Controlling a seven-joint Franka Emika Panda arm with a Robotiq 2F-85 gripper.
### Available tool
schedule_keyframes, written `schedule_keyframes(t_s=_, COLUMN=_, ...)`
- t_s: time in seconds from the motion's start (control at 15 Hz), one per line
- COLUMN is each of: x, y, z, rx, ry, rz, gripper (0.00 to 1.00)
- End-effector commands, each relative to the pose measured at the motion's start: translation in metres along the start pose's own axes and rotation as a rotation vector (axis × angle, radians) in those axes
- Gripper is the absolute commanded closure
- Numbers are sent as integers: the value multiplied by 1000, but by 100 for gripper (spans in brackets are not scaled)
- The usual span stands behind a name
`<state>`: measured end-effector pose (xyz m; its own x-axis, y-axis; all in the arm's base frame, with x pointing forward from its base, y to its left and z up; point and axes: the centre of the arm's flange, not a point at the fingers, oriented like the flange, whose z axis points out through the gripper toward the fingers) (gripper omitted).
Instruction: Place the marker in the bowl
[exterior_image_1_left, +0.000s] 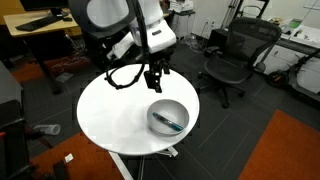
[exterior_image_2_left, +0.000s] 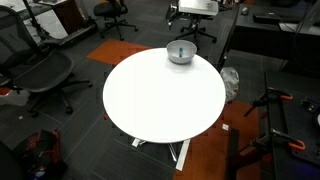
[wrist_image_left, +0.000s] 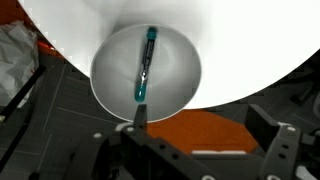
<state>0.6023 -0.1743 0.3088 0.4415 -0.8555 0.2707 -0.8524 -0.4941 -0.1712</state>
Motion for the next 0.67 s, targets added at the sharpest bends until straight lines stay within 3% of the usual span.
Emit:
schedule_keyframes(t_s=0.0, x=-34, y=21, z=-71, rx=37, ry=5, rz=-135, gripper=0)
schedule_keyframes(t_s=0.6, x=-88, y=48, z=-165, rx=132, ry=24, rz=-395, gripper=0)
